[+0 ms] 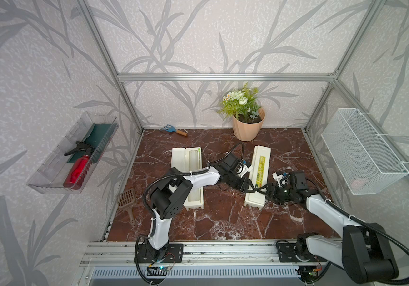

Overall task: Put plastic wrap rolls into dispensers
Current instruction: Close the lid on the plastic wrap cutting box, then open the lid of the plastic wrap cutting box.

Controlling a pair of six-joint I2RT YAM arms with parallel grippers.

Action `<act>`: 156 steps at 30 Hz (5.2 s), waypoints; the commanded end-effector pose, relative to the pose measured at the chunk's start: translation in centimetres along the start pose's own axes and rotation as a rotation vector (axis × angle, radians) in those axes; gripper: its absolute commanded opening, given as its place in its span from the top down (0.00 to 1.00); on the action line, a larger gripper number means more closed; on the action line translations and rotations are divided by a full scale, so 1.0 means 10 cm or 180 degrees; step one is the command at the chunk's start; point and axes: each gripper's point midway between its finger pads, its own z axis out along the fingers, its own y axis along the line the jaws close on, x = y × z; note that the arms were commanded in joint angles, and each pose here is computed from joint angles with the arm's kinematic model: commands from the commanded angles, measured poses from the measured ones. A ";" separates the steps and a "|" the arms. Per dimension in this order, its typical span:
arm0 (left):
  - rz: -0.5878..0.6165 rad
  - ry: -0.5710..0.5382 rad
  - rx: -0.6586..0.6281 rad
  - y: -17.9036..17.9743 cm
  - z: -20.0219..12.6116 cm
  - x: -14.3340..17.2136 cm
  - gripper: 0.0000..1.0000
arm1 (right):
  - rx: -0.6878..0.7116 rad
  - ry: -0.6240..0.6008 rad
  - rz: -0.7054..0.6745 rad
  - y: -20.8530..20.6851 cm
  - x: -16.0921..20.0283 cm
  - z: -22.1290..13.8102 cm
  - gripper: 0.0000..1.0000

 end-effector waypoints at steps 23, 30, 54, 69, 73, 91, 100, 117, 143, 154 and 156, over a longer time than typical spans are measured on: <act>0.0141 -0.0890 -0.0507 0.63 -0.05 -1.76 0.18 | -0.0142 -0.1000 -0.0233 0.10 -1.94 -0.11 0.16; -0.0153 -0.0942 -0.0492 1.02 0.32 -1.91 0.20 | -0.0389 -0.0956 -0.0086 0.06 -2.25 0.19 0.18; -0.1087 -0.0537 -0.0478 1.60 0.35 -1.00 0.38 | 0.0049 0.0108 -0.0117 0.03 -1.82 0.94 0.57; -0.0261 -0.0719 -0.2102 0.86 -0.64 -1.48 0.23 | 0.0617 -0.0850 -0.0703 0.32 -2.16 -0.31 0.19; -0.0275 -0.0615 -0.2465 0.66 -0.65 -1.36 0.19 | 0.0705 -0.0858 -0.0617 0.27 -1.94 -0.42 0.19; -0.0683 -0.0436 -0.3026 0.46 -0.24 -0.90 0.16 | 0.0457 -0.0992 -0.0568 0.20 -1.44 -0.59 0.18; -0.0666 -0.0488 -0.2984 0.33 -0.03 -0.89 0.16 | 0.0398 -0.0998 -0.0503 0.09 -1.40 -0.63 0.19; -0.0771 -0.0410 -0.2985 0.36 0.08 -0.79 0.31 | 0.0278 -0.0929 -0.0477 0.04 -1.37 -0.59 0.25; -0.0918 -0.0356 -0.1502 0.07 -0.24 -1.00 0.46 | -0.0022 -0.0456 -0.0714 0.44 -1.40 -0.15 0.95; -0.1006 -0.0402 -0.0993 0.03 -0.31 -1.08 0.48 | 0.0016 -0.0285 -0.0925 0.68 -1.55 0.19 0.96; -0.0997 -0.0372 -0.0996 0.04 -0.31 -1.06 0.48 | 0.0042 -0.0252 -0.0919 0.68 -1.58 0.27 0.96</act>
